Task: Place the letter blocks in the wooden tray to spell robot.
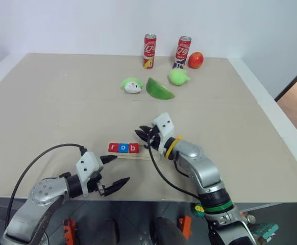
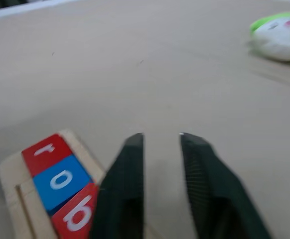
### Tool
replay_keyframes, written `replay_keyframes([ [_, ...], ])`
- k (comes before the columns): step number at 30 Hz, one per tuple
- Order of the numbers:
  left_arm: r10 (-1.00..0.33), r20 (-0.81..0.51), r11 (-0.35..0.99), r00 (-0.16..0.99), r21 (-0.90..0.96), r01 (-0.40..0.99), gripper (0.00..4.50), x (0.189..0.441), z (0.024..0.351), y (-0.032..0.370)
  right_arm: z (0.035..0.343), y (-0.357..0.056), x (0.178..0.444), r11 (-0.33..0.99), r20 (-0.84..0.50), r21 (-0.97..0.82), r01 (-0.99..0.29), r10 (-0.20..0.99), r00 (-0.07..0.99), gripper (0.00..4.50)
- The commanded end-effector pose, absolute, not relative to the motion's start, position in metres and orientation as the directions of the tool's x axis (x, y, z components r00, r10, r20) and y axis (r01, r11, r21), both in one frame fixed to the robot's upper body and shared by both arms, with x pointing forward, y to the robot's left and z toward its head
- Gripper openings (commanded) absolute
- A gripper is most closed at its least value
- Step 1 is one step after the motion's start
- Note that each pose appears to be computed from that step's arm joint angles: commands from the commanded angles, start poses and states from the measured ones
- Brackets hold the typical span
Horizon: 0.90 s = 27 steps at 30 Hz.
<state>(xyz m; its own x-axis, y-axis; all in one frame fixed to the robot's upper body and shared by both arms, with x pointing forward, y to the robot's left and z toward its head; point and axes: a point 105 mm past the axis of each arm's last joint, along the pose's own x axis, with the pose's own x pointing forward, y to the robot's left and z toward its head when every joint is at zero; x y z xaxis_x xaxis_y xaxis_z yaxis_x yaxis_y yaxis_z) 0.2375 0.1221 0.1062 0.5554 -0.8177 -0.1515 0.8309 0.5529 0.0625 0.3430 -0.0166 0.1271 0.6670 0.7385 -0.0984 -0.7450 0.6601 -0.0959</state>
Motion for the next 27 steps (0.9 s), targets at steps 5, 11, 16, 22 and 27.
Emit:
replay_keyframes([
  [5, -0.807, -0.105, 0.574, 0.581, 0.093, 0.814, 4.50, 0.238, 0.123, 0.123, 0.124, -0.010, 0.337, 0.634, -0.083, -0.153, -0.758, 0.756, 0.649, 0.03],
  [11, -0.794, -0.101, 0.590, 0.599, 0.103, 0.801, 4.50, 0.241, 0.124, 0.125, 0.117, -0.009, 0.330, 0.603, -0.105, -0.150, -0.784, 0.779, 0.619, 0.03],
  [16, -0.788, -0.102, 0.598, 0.608, 0.114, 0.794, 4.50, 0.244, 0.124, 0.125, 0.114, -0.009, 0.327, 0.594, -0.113, -0.137, -0.792, 0.785, 0.609, 0.03],
  [22, -0.772, -0.083, 0.616, 0.630, 0.146, 0.774, 4.50, 0.250, 0.131, 0.129, 0.151, -0.031, 0.344, 0.691, 0.022, -0.162, -0.704, 0.716, 0.698, 0.03],
  [27, -0.829, -0.141, 0.513, 0.541, 0.190, 0.837, 4.50, 0.241, 0.128, 0.126, 0.177, -0.074, 0.362, 0.768, 0.010, -0.198, -0.609, 0.622, 0.783, 1.50],
])
